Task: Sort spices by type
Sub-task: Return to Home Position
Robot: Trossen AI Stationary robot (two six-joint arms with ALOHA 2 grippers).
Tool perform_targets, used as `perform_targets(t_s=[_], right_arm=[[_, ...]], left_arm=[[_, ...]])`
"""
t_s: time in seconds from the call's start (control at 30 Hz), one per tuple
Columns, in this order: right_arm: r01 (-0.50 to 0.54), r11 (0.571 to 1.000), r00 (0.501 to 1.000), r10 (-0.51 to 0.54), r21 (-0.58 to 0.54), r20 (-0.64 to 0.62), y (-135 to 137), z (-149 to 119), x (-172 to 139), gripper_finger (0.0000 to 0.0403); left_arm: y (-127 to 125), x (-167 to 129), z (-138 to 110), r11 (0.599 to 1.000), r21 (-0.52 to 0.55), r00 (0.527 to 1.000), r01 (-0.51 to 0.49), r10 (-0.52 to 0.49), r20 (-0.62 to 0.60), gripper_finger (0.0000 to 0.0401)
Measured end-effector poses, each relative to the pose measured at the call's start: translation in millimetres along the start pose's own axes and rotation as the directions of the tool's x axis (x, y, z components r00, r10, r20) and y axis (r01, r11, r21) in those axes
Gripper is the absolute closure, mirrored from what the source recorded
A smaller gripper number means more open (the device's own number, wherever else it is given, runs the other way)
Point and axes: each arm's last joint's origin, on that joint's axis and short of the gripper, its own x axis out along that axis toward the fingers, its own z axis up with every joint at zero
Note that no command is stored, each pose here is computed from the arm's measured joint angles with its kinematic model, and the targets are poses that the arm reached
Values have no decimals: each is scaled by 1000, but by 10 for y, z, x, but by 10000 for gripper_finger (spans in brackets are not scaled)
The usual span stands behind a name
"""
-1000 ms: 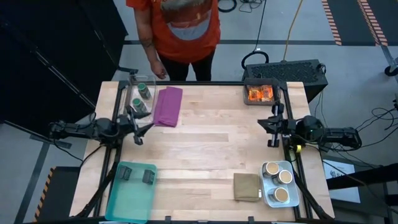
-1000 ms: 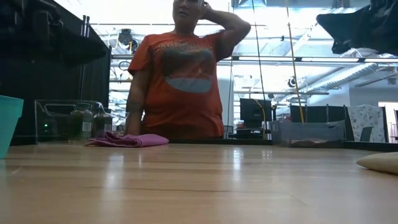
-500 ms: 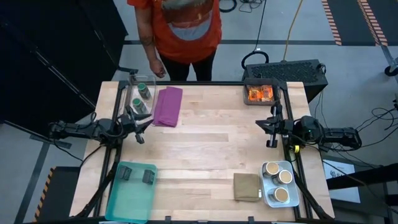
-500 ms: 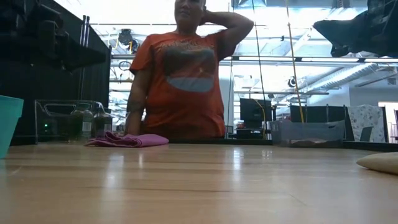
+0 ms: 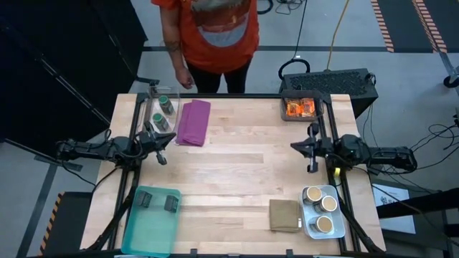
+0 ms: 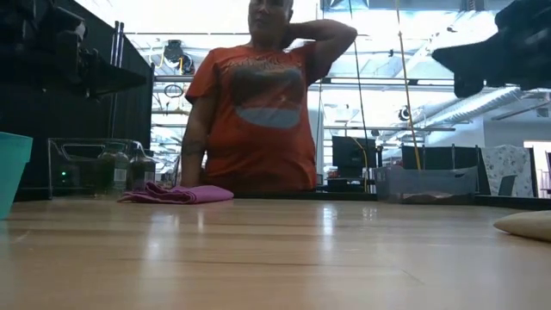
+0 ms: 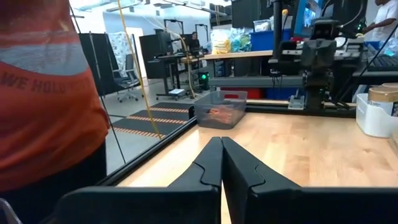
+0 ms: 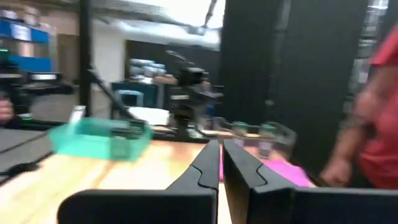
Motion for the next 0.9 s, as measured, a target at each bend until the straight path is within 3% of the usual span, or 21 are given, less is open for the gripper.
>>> perform_targets(t_s=[0.07,0.43,0.77,0.9], right_arm=[[-43,999,999,43,4,1,13,0,-1,403],[-31,999,999,32,-22,22,8,20,-1,403],[-38,999,999,36,-37,-38,13,-38,-1,403],[-36,998,999,38,56,-37,14,-38,0,403]], left_arm=[[0,0,-1,1000,13,1000,0,0,0,395],[0,0,-2,1000,16,1000,-2,2,-1,395],[0,0,-4,1000,15,1000,-2,2,-2,395],[0,0,-4,1000,15,1000,-2,2,-2,395]])
